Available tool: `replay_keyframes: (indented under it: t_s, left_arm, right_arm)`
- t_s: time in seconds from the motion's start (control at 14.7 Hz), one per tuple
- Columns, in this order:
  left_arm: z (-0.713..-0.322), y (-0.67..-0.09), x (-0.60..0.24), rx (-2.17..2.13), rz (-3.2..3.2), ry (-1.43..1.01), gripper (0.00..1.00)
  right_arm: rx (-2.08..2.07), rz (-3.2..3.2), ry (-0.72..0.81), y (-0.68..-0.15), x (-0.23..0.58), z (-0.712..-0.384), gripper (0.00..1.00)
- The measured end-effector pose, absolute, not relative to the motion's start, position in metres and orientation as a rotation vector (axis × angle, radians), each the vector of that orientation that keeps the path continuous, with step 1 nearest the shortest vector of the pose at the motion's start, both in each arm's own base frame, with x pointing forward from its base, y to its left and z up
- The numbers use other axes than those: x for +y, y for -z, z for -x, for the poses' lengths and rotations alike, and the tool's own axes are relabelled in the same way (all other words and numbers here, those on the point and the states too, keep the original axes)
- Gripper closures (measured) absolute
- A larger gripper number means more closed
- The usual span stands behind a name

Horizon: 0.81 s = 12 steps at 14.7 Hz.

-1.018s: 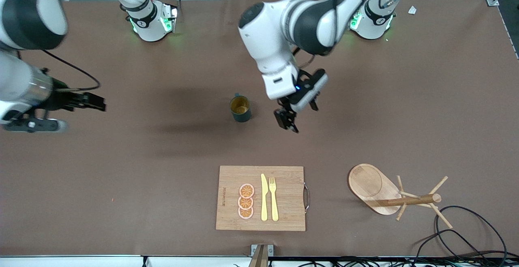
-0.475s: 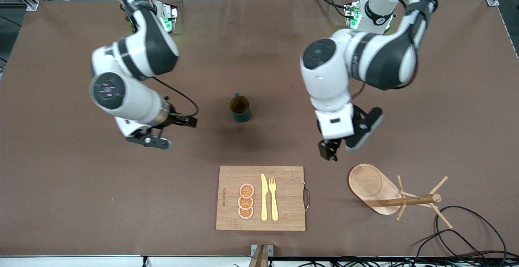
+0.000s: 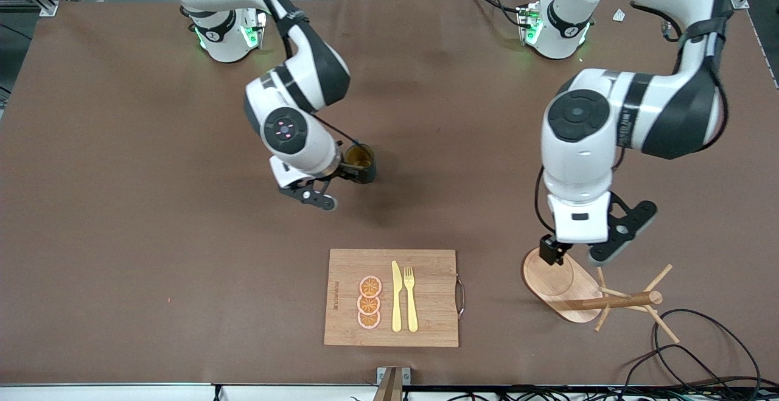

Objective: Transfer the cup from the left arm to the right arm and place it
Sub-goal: 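Grasp the teal mug with the right gripper while the left gripper retracts, then carry the teal mug with the right gripper across the table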

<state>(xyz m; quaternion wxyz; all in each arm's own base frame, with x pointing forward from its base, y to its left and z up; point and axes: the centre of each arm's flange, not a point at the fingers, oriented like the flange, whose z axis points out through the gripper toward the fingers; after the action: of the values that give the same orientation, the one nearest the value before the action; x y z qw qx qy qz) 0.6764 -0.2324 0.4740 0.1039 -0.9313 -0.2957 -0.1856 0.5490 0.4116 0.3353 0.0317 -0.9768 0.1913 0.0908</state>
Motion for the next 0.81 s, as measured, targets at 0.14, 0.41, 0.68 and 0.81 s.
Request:
replay_keyframes:
  t_s: [0.14,0.41,0.68,0.81]
  left_arm:
    - [-0.683,-0.481,-0.211,-0.795,2.807,0.488,0.0]
    - [-0.691,-0.501,-0.162,-0.709,2.935,0.391,0.0]
    - [-0.689,-0.525,-0.133,-0.58,2.991,0.377,0.0]
    - [-0.68,-0.535,-0.13,-0.55,2.994,0.327,0.0]
  right_arm:
    - [0.607,3.012,-0.268,-0.308,0.437,-0.534,0.0]
    - [0.66,3.027,-0.274,-0.263,0.461,-0.516,0.03]
    - [0.687,3.047,-0.307,-0.248,0.455,-0.511,0.22]
    - [0.696,3.047,-0.306,-0.247,0.453,-0.512,0.46]
